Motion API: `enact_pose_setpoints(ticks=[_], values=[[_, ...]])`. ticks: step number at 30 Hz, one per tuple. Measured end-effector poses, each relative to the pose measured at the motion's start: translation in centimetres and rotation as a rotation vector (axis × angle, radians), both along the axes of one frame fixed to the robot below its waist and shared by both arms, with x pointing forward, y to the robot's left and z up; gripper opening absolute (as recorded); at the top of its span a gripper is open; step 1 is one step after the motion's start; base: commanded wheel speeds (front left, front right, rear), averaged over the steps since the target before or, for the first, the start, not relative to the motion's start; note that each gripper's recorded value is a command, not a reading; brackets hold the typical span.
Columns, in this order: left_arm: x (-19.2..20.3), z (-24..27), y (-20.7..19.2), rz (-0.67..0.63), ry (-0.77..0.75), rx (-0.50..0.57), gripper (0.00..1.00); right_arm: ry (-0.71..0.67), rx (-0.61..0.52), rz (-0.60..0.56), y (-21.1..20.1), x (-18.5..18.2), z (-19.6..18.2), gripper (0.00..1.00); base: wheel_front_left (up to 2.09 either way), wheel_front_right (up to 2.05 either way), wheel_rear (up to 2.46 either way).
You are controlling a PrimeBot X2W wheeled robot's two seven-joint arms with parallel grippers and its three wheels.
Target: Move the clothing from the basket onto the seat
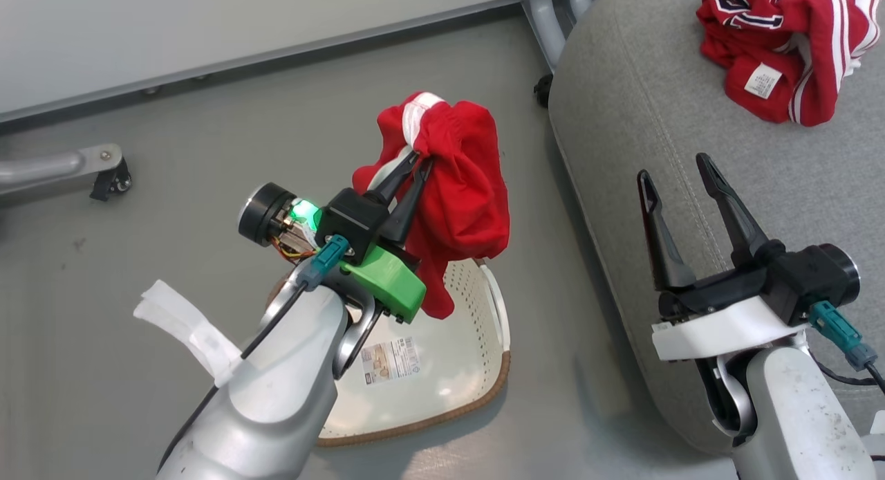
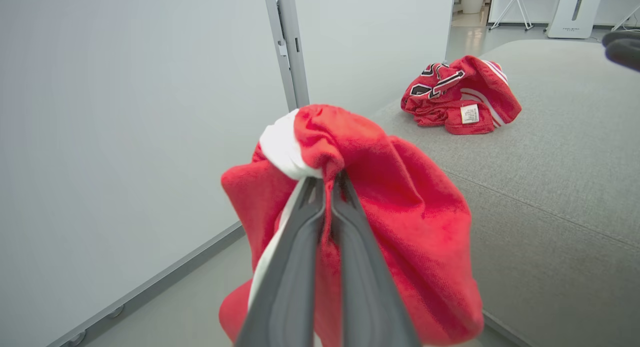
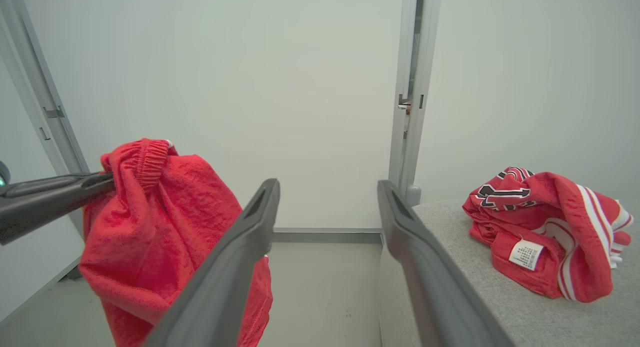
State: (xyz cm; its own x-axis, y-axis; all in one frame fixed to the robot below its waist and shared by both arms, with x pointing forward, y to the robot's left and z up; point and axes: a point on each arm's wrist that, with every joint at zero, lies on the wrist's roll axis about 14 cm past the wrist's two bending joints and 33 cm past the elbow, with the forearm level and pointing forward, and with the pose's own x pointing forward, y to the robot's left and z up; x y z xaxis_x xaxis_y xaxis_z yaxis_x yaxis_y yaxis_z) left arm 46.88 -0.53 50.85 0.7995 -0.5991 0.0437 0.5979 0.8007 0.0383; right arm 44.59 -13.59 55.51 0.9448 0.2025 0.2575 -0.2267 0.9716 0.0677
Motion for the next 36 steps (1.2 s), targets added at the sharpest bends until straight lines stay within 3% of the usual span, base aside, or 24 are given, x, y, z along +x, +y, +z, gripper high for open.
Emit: enact_pose_setpoints(ticks=[8,21,27,36], values=[[-0.7,7.0,0.9,0.035,-0.175,-0.057,0.00,-0.042,0.014,0.019,0.8,-1.6,1.9,1.00,0.00,0.00,0.00],[-1.8,11.3,1.1,0.030,-0.287,-0.070,0.00,-0.081,0.048,0.028,1.2,-2.9,3.5,1.00,0.00,0.00,0.00],[-1.9,11.3,1.1,0.029,-0.286,-0.068,0.00,-0.139,0.039,0.109,3.7,-3.2,5.4,1.00,0.00,0.00,0.00],[-1.9,10.7,0.7,0.019,-0.268,-0.072,0.00,-0.170,0.000,0.327,10.3,-3.8,6.0,1.00,0.00,0.00,0.00]])
